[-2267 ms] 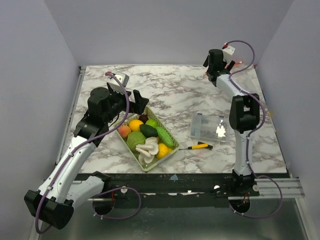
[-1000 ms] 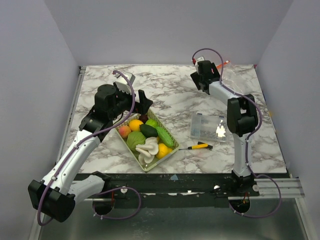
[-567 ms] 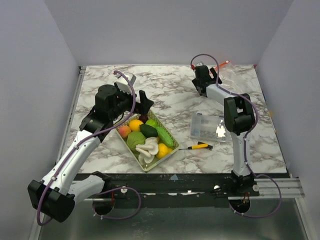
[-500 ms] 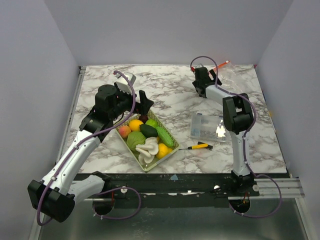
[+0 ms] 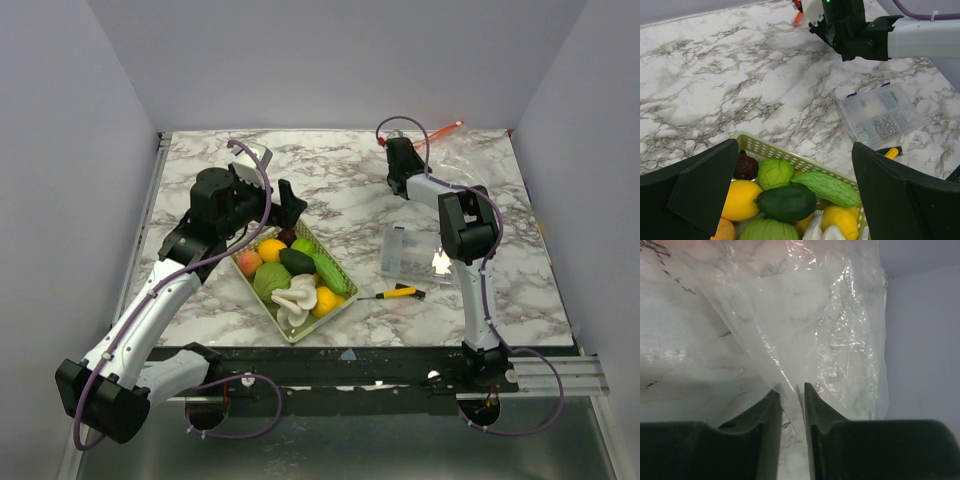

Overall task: Place the food in the zip-top bag and seal the zipper
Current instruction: Pick up the zipper food storage bag at the corner of the board, then adjust the zipper food storage bag at the center of the board.

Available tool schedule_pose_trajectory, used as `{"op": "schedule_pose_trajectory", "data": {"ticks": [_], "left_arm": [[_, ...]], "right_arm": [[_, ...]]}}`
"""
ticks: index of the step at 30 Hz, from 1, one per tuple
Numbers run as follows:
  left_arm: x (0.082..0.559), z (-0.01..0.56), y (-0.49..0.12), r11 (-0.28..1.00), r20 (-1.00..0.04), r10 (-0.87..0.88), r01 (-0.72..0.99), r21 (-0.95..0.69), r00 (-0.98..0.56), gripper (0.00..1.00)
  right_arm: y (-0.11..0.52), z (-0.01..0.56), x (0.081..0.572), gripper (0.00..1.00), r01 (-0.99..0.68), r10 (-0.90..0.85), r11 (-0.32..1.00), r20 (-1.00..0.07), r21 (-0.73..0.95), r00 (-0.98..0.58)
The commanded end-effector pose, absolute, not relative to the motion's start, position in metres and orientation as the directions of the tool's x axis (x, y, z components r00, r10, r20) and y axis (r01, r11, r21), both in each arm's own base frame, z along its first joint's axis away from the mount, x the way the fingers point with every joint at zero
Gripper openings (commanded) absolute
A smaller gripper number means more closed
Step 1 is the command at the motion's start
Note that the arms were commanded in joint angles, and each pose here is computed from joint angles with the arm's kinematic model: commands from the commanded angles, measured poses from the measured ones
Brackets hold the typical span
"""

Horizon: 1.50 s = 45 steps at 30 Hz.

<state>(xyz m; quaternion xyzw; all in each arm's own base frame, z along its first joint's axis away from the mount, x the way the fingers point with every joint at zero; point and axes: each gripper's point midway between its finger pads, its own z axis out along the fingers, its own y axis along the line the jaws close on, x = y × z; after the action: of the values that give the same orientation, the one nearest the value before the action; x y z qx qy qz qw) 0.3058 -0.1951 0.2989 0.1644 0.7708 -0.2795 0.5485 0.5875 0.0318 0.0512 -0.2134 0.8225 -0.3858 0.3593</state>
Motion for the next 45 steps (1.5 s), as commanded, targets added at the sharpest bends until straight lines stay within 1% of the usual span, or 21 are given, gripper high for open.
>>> {"op": "schedule_pose_trajectory", "data": {"ticks": [1,4,5,7,9,12,15,18,21,24,26,27,30,32,34,36,37,40,42,45], "left_arm": [[0.308,0.309,-0.192,0.806,-0.945,-0.029,0.551,-0.215,-0.326,0.99],[0.308,0.31,-0.19,0.81,-0.945,-0.024,0.548,-0.209,-0.325,0.99],[0.308,0.31,-0.19,0.812,-0.946,-0.025,0.546,-0.208,-0.323,0.99],[0.309,0.309,-0.189,0.814,-0.946,-0.026,0.542,-0.207,-0.322,0.98],[0.31,0.307,-0.19,0.815,-0.943,-0.028,0.538,-0.213,-0.33,0.99],[0.311,0.304,-0.193,0.809,-0.935,-0.035,0.539,-0.234,-0.354,0.98],[0.31,0.302,-0.197,0.8,-0.926,-0.045,0.542,-0.258,-0.374,0.99],[0.31,0.304,-0.196,0.803,-0.923,-0.055,0.532,-0.268,-0.381,0.98],[0.308,0.308,-0.196,0.799,-0.924,-0.073,0.532,-0.279,-0.376,0.99],[0.308,0.307,-0.197,0.797,-0.917,-0.11,0.517,-0.311,-0.383,0.98],[0.305,0.306,-0.197,0.788,-0.864,-0.213,0.442,-0.428,-0.456,0.95],[0.3,0.306,-0.204,0.749,-0.818,-0.271,0.423,-0.51,-0.507,0.93],[0.284,0.314,-0.23,0.55,-0.654,-0.43,0.394,-0.736,-0.622,0.92],[0.278,0.312,-0.242,0.412,-0.507,-0.511,0.32,-0.854,-0.694,0.92],[0.277,0.307,-0.25,0.305,-0.361,-0.552,0.221,-0.926,-0.752,0.9],[0.281,0.307,-0.256,0.239,-0.274,-0.566,0.163,-0.957,-0.778,0.85],[0.283,0.306,-0.257,0.225,-0.246,-0.573,0.139,-0.964,-0.782,0.83],[0.295,0.293,-0.257,0.221,-0.157,-0.613,0.023,-0.975,-0.774,0.78],[0.301,0.287,-0.255,0.202,-0.115,-0.65,-0.026,-0.979,-0.752,0.75],[0.306,0.277,-0.254,0.174,-0.066,-0.697,-0.08,-0.982,-0.714,0.74]], "right_arm": [[0.054,0.069,0.592,0.16,-0.063,-0.658,0.641,-0.505,-0.765,-0.559],[0.064,0.086,0.586,0.01,-0.037,-0.669,0.644,-0.539,-0.764,-0.511],[0.067,0.094,0.583,0.0,-0.021,-0.662,0.655,-0.56,-0.756,-0.498],[0.082,0.11,0.577,0.01,-0.027,-0.649,0.693,-0.606,-0.721,-0.46],[0.108,0.121,0.565,0.0,-0.108,-0.645,0.738,-0.648,-0.666,-0.406],[0.144,0.143,0.536,0.0,-0.211,-0.635,0.772,-0.708,-0.6,-0.308],[0.168,0.159,0.505,0.01,-0.286,-0.582,0.808,-0.773,-0.515,-0.252],[0.187,0.175,0.473,0.0,-0.38,-0.483,0.841,-0.851,-0.385,-0.205],[0.201,0.193,0.444,0.01,-0.44,-0.334,0.864,-0.932,-0.244,-0.139],[0.209,0.201,0.411,0.0,-0.498,-0.197,0.857,-0.977,-0.131,-0.081],[0.211,0.206,0.394,0.01,-0.524,-0.105,0.85,-0.993,-0.061,-0.054],[0.213,0.21,0.386,0.01,-0.54,-0.07,0.841,-0.997,-0.036,-0.043],[0.214,0.218,0.369,0.0,-0.567,0.012,0.823,-1.0,0.021,-0.019],[0.213,0.223,0.364,0.01,-0.568,0.041,0.822,-0.999,0.034,-0.001],[0.209,0.23,0.364,0.01,-0.553,0.066,0.832,-0.998,0.045,0.019],[0.209,0.234,0.364,0.01,-0.551,0.068,0.834,-0.997,0.042,0.027],[0.209,0.233,0.365,0.0,-0.551,0.063,0.834,-0.998,0.039,0.025],[0.207,0.232,0.366,0.01,-0.539,0.061,0.842,-0.998,0.037,0.027],[0.202,0.233,0.366,0.01,-0.519,0.06,0.854,-0.998,0.032,0.036],[0.197,0.241,0.365,0.01,-0.501,0.066,0.865,-0.996,0.028,0.058]]}}
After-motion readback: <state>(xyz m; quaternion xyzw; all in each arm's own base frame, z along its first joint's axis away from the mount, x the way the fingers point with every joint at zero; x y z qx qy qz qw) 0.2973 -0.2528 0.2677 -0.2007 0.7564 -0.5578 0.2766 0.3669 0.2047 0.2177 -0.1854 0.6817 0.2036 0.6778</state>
